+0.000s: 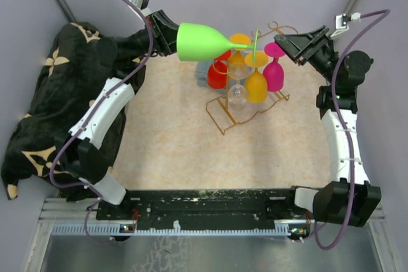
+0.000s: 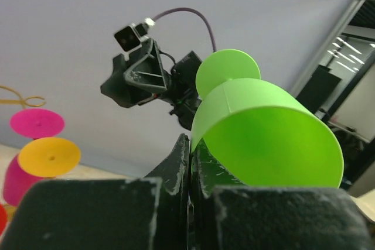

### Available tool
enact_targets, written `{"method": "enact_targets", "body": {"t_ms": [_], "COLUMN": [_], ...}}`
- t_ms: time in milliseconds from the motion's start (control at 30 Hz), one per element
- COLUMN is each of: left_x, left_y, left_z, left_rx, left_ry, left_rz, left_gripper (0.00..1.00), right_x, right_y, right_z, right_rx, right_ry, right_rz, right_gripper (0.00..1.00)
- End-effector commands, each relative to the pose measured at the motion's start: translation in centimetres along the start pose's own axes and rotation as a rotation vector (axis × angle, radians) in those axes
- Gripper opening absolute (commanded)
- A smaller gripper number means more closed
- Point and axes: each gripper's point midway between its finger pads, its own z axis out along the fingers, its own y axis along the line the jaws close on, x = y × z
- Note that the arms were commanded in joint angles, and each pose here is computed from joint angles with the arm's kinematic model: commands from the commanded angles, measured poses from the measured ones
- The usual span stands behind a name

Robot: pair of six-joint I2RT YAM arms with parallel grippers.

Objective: Place the wine glass upside down on the wine glass rack

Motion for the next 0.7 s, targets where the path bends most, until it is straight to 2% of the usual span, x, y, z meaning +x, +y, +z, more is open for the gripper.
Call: {"method": "enact_targets", "body": {"t_ms": [0,300,667], "left_x": [-0.6,-0.9,-1.2], "left_y": [-4.4,-4.3,-4.1], "left_z": [-0.3,-0.4,-0.8], "left_rx": [0.182,0.272,0.336], "left_ry": [0.029,0.024,-0.008], "left_rz": [-0.006,-0.104,-0.188], "left_gripper": [0.0,0.0,0.0], "right_x": [0.0,2.1,4.8], "right_y": [6.2,11.7,15.2], "right_z": [-0.7,-2.7,-2.5], "right_rx": [-0.283,-0.644,-0.861], "right_ry": [0.044,0.191,0.263], "right_rz": [-0.088,-0.026,0.048], "right_gripper": [0.44,0.45,0.45]}}
